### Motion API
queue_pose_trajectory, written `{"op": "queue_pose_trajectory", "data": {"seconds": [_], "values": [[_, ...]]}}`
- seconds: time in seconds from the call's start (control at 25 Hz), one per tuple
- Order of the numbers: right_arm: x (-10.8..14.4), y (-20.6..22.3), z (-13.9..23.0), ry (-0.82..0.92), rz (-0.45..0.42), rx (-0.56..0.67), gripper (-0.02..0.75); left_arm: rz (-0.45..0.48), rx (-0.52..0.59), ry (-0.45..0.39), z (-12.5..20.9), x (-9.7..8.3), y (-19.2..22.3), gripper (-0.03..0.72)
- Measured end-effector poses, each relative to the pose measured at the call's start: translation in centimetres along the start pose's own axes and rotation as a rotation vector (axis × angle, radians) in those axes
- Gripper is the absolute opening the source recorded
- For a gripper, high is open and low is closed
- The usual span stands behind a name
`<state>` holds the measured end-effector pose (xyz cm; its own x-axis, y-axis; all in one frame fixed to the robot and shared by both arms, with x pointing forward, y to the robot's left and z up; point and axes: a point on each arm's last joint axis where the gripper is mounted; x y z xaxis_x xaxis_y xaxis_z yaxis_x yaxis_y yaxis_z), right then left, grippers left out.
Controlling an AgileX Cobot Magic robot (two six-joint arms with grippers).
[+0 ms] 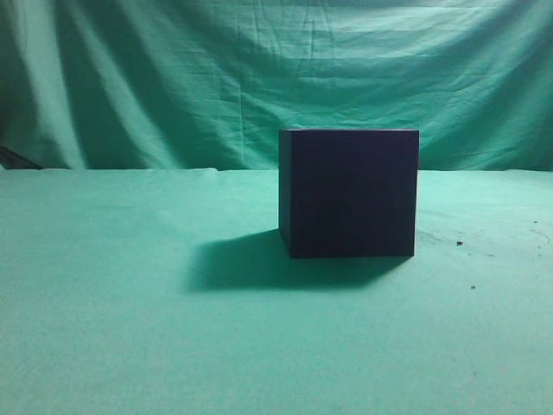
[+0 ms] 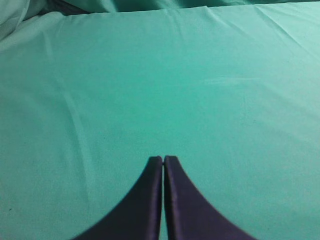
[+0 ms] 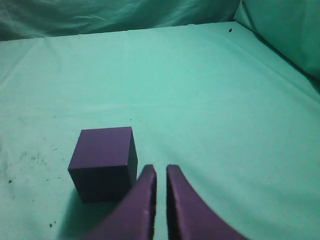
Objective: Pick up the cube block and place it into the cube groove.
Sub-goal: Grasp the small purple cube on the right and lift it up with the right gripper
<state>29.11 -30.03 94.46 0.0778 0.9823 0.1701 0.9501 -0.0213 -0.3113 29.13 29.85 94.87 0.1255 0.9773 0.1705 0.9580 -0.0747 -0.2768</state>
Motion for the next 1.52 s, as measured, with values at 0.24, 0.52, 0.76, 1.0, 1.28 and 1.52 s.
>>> {"op": "queue_pose_trajectory", "data": {"seconds": [0.24, 0.52, 0.76, 1.0, 1.28, 1.52], "values": [[0.0, 0.0, 0.0, 0.0, 0.0, 0.0, 0.049, 0.0, 0.0, 0.0, 0.0, 0.0, 0.0, 0.0], [0.0, 0.0, 0.0, 0.0, 0.0, 0.0, 0.049, 0.0, 0.0, 0.0, 0.0, 0.0, 0.0, 0.0], [0.0, 0.0, 0.0, 0.0, 0.0, 0.0, 0.049, 0.0, 0.0, 0.0, 0.0, 0.0, 0.0, 0.0], [0.0, 0.0, 0.0, 0.0, 0.0, 0.0, 0.049, 0.0, 0.0, 0.0, 0.0, 0.0, 0.0, 0.0], [0.3, -0.1, -0.9, 0.071, -0.039, -0.097, 0.049, 0.0, 0.0, 0.0, 0.0, 0.0, 0.0, 0.0], [0.8, -0.7, -3.3, 0.1, -0.103, -0.365, 0.049, 0.0, 0.0, 0.0, 0.0, 0.0, 0.0, 0.0]]}}
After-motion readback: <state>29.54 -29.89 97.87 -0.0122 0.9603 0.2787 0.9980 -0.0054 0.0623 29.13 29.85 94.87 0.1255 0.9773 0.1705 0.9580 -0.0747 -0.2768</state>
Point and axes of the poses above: a point on each arm's last joint axis where the gripper is mounted, y pointing out along that axis toward the gripper, x along the wrist's bending axis when the last joint is at zero, z = x × y, and after that the axes turned 7 degrees about y, right-handed
